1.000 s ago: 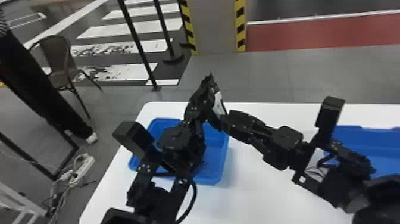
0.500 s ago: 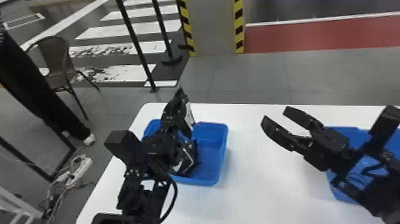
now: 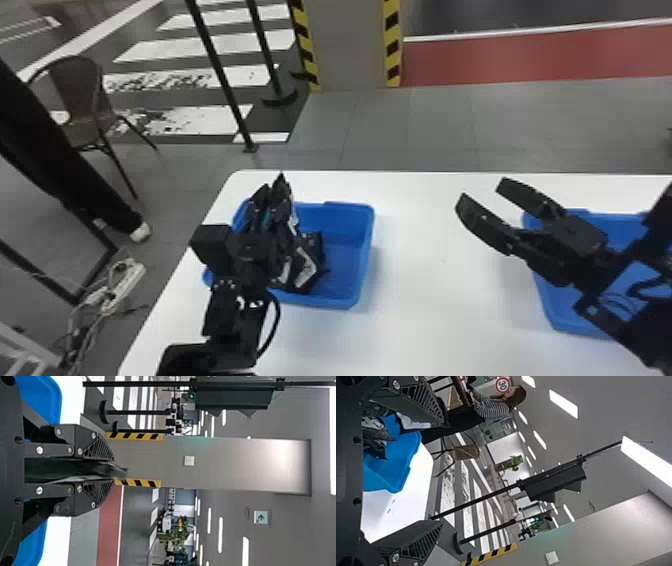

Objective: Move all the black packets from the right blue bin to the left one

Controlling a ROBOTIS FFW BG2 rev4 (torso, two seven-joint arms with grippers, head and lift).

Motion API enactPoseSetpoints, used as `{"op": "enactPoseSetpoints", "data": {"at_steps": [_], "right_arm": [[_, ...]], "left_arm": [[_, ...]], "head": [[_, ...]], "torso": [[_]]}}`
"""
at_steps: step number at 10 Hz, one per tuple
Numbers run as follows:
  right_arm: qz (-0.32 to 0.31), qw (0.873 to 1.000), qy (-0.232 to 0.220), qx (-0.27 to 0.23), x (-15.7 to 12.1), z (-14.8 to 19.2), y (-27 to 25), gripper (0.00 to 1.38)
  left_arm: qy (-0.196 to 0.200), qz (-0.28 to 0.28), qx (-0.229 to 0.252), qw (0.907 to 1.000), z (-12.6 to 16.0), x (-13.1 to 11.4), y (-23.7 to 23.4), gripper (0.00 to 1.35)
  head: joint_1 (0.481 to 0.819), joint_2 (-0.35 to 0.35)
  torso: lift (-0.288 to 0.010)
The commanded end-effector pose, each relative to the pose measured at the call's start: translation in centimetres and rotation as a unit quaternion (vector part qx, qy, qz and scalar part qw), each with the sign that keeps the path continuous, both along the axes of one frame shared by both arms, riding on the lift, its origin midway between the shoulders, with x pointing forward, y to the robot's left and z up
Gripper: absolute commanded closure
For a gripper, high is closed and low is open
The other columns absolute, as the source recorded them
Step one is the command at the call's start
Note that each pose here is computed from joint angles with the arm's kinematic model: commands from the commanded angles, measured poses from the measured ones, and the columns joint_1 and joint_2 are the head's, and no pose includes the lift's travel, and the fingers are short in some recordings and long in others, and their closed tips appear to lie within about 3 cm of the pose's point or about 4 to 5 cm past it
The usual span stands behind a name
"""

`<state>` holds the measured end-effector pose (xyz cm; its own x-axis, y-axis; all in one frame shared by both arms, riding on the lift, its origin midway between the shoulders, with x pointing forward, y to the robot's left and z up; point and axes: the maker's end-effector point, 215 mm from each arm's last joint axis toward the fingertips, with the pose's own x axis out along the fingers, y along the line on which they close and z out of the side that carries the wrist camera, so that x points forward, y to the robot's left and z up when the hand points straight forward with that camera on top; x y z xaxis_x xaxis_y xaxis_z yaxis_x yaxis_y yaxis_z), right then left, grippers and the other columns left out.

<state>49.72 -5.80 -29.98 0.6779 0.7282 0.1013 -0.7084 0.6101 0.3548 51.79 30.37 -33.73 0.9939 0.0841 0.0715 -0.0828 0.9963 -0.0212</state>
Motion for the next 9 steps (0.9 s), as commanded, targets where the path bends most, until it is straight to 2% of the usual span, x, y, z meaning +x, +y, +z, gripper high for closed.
{"op": "enactPoseSetpoints", "data": {"at_steps": [1,2,3,4,5,7,8,9], "right_arm": [[-0.009,1.0,-0.005,-0.008,0.2,0.2,-0.9,0.12],[-0.022,1.0,-0.012,-0.019,0.2,0.4,-2.1,0.11],[-0.037,0.998,-0.023,-0.037,0.2,0.8,-3.3,0.11],[-0.067,0.995,-0.032,-0.06,0.1,1.1,-5.0,0.11],[-0.115,0.989,-0.049,-0.081,-0.6,2.2,-7.1,0.11],[-0.197,0.975,-0.055,-0.082,-2.9,3.5,-9.8,0.11],[-0.228,0.969,-0.054,-0.082,-4.2,3.8,-11.1,0.11],[-0.254,0.962,-0.051,-0.09,-5.3,3.8,-12.4,0.11]], "left_arm": [[-0.023,0.002,-0.007,0.9997,1.2,-0.3,0.2,0.05],[-0.038,-0.009,-0.017,0.9991,1.9,-0.6,-1.1,0.08],[-0.061,-0.023,-0.029,0.9975,3.1,-1.1,-2.9,0.19],[-0.072,-0.035,-0.036,0.9962,4.1,-2.2,-4.4,0.23],[-0.074,-0.044,-0.04,0.9955,5.3,-3.8,-5.6,0.24],[-0.073,-0.059,-0.042,0.9947,8.2,-8.1,-7.2,0.24],[-0.062,-0.063,-0.042,0.9952,8.8,-10.1,-7.6,0.24],[-0.056,-0.061,-0.021,0.9964,9.4,-11.9,-7.7,0.24]], "head": [[0.695,0.262],[0.695,0.262],[0.695,0.248],[0.695,0.221],[0.695,0.203],[0.695,0.128],[0.695,0.101],[0.695,0.088]], "torso": [[-0.11],[-0.11],[-0.11],[-0.11],[-0.11],[-0.11],[-0.11],[-0.11]]}}
